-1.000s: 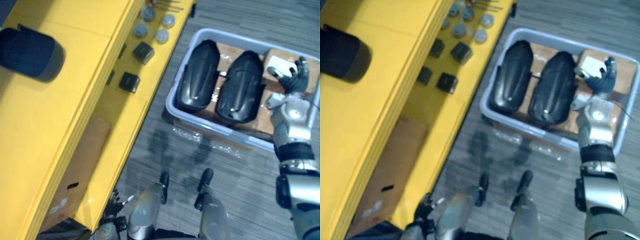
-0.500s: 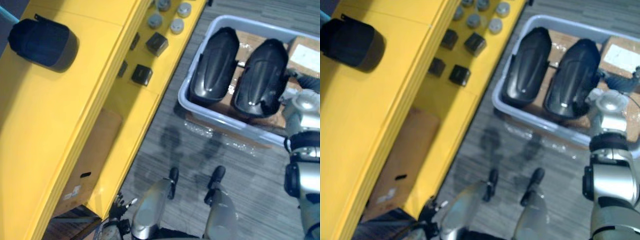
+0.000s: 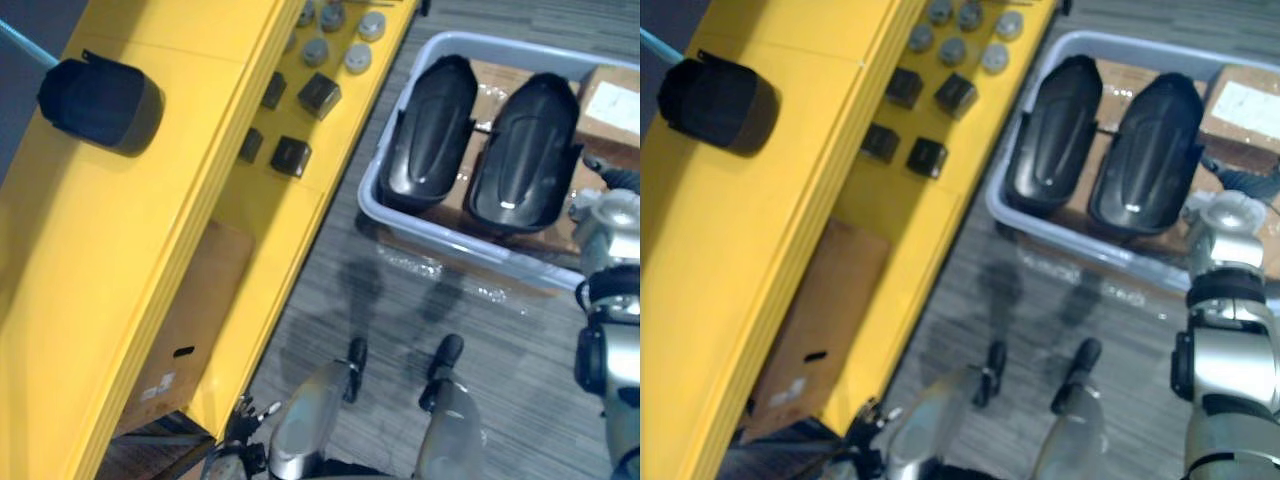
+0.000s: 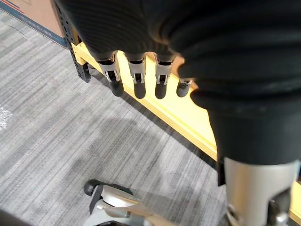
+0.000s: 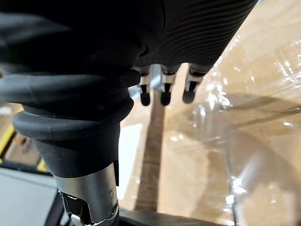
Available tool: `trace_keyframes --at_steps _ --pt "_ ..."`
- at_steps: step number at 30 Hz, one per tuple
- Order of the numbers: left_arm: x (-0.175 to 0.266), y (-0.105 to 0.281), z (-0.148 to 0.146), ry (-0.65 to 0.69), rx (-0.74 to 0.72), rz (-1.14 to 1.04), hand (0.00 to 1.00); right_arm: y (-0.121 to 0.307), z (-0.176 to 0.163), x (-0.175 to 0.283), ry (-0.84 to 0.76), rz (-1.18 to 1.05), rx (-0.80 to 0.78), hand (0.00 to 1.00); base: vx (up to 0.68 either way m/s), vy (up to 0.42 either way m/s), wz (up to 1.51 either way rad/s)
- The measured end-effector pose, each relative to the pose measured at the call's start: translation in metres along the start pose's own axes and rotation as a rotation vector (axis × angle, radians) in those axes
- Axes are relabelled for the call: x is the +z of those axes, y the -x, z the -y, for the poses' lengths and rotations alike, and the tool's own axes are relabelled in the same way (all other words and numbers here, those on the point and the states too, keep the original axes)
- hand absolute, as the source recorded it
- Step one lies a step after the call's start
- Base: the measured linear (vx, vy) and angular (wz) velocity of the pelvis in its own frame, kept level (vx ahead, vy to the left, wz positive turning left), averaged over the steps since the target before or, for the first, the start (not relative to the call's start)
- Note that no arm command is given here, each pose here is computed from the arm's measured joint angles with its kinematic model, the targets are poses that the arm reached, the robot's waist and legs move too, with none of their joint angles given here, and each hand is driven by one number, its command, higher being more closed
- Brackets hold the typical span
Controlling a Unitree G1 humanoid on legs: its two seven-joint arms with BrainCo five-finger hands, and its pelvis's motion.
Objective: Walk over and take plastic housings, then place them on the shelf
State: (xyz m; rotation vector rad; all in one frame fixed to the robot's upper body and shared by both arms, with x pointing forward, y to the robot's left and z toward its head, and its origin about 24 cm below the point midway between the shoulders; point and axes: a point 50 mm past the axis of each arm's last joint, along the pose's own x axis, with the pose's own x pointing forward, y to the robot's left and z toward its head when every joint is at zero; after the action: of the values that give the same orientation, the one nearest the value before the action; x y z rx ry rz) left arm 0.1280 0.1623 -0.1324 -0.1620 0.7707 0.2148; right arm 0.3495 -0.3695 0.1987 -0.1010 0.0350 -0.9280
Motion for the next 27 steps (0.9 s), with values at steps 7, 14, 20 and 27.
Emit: trace_keyframes --at_steps 7,14,20,27 --pt "-0.002 -0.001 0.003 0.018 -0.001 -0.012 0.00 -0.005 0.008 0.004 0.123 -0.004 0.035 1.00 -0.01 0.013 0.09" --pt "-0.001 -0.001 0.006 0.028 -0.007 -0.005 0.00 -0.011 0.021 0.005 0.351 -0.033 0.041 1.00 -0.01 0.005 0.03" --pt "0.000 -0.002 0.007 0.002 -0.022 -0.001 0.00 -0.013 0.029 0.000 0.562 -0.100 0.019 1.00 0.00 0.013 0.06" --pt "0.011 0.001 0.011 -0.001 -0.032 0.104 0.00 -0.014 0.044 -0.003 0.757 -0.180 -0.083 1.00 0.00 0.003 0.02"
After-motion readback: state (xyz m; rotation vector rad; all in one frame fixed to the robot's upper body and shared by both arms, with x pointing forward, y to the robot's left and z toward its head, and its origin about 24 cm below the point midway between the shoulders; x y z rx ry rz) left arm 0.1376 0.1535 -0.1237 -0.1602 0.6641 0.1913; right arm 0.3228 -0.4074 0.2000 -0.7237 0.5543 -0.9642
